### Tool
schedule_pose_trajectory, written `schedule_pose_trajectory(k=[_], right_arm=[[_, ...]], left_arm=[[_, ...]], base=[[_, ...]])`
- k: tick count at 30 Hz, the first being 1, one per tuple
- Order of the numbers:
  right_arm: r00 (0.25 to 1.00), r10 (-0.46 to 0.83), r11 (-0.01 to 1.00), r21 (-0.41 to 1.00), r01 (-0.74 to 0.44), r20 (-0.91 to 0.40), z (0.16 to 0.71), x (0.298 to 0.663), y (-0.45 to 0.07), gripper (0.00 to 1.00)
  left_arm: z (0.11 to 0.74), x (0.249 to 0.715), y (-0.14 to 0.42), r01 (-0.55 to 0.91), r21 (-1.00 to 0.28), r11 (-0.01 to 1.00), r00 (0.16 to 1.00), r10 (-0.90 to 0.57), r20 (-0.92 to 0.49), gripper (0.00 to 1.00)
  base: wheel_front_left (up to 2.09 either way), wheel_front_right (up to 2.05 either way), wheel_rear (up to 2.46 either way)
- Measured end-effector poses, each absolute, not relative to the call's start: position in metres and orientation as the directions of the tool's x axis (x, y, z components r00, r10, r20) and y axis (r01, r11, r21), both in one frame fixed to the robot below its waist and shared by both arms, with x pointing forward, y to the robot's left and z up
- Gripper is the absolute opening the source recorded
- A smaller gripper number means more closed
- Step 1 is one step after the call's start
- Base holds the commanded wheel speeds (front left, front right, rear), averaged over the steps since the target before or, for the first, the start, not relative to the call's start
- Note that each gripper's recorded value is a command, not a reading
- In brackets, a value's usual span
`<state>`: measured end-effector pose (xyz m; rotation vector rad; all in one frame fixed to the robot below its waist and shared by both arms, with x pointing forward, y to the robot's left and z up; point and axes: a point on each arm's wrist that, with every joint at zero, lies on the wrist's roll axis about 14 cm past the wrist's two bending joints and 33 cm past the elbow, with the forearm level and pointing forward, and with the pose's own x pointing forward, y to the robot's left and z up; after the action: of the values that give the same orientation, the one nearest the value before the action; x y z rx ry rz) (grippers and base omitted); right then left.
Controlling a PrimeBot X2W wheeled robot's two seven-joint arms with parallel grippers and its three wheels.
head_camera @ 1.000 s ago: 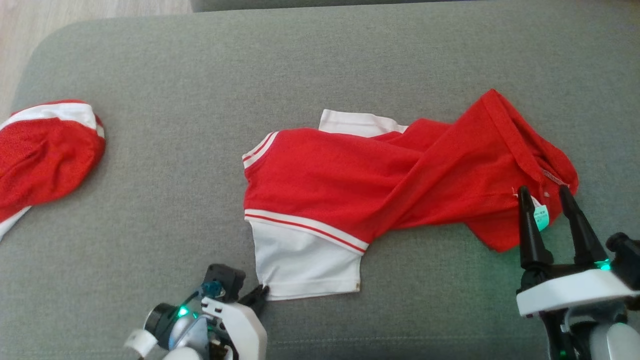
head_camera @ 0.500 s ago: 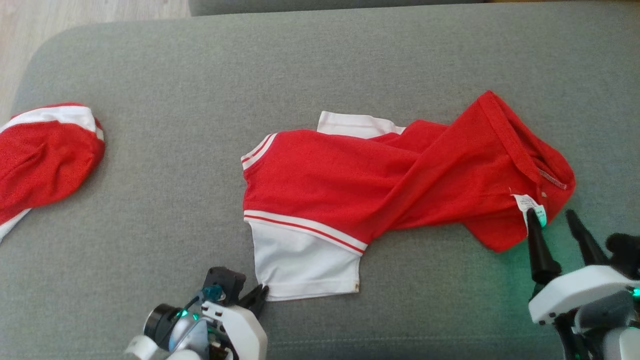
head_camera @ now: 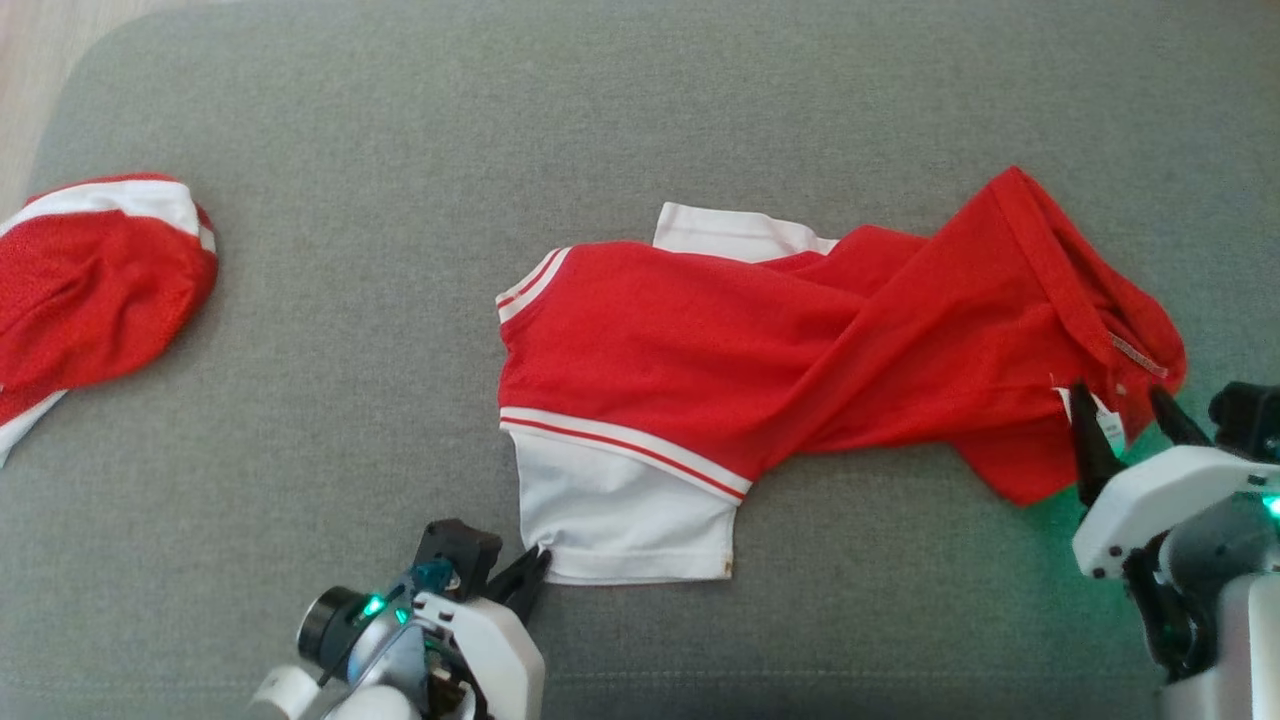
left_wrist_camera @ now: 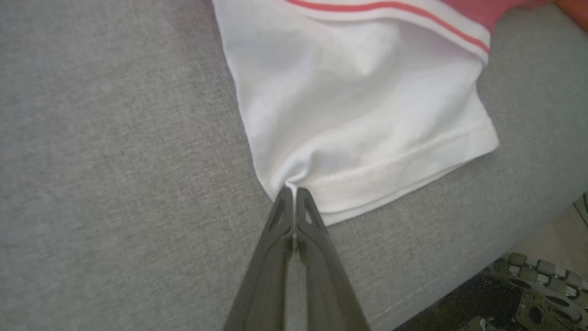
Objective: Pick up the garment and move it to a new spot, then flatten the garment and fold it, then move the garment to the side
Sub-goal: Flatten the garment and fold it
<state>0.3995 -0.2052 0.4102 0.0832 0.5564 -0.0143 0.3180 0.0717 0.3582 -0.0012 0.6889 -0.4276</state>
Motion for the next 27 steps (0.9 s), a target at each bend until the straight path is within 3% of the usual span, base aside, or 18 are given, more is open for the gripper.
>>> schedule_pose_trajectory(k=[3,4,6,10,16,22,27], right_arm=[[0.822,-0.005,0.996,0.070,0.055,-0.570,0.399,0.395,-0.211,1.00],[0.817,-0.008,0.996,0.070,0.059,-0.577,0.397,0.394,-0.212,0.62],[0.818,-0.013,0.995,0.069,0.064,-0.575,0.397,0.397,-0.213,0.00],[0.835,-0.018,0.994,0.080,0.074,-0.550,0.403,0.404,-0.216,0.00],[0.898,-0.029,0.988,0.125,0.093,-0.440,0.433,0.411,-0.222,0.00],[0.971,-0.019,0.976,0.204,0.069,-0.239,0.492,0.415,-0.221,0.00],[0.997,-0.008,0.971,0.238,0.026,-0.077,0.548,0.412,-0.220,0.00]], left_arm=[[0.358,0.318,0.072,0.380,-0.142,0.914,0.692,-0.383,-0.612,0.00],[0.358,0.319,0.072,0.378,-0.146,0.914,0.693,-0.384,-0.610,0.00],[0.358,0.319,0.072,0.373,-0.152,0.915,0.696,-0.385,-0.606,0.00],[0.363,0.325,0.072,0.371,-0.152,0.916,0.722,-0.387,-0.573,0.00],[0.406,0.357,0.082,0.348,-0.107,0.932,0.840,-0.360,-0.406,0.00],[0.494,0.386,0.102,0.298,-0.040,0.954,0.949,-0.301,-0.098,0.00],[0.592,0.399,0.122,0.242,0.036,0.970,0.946,-0.244,0.215,0.00]], base=[[0.00,0.00,0.00],[0.00,0.00,0.00],[0.00,0.00,0.00],[0.00,0.00,0.00],[0.00,0.00,0.00],[0.00,0.00,0.00],[0.00,0.00,0.00]])
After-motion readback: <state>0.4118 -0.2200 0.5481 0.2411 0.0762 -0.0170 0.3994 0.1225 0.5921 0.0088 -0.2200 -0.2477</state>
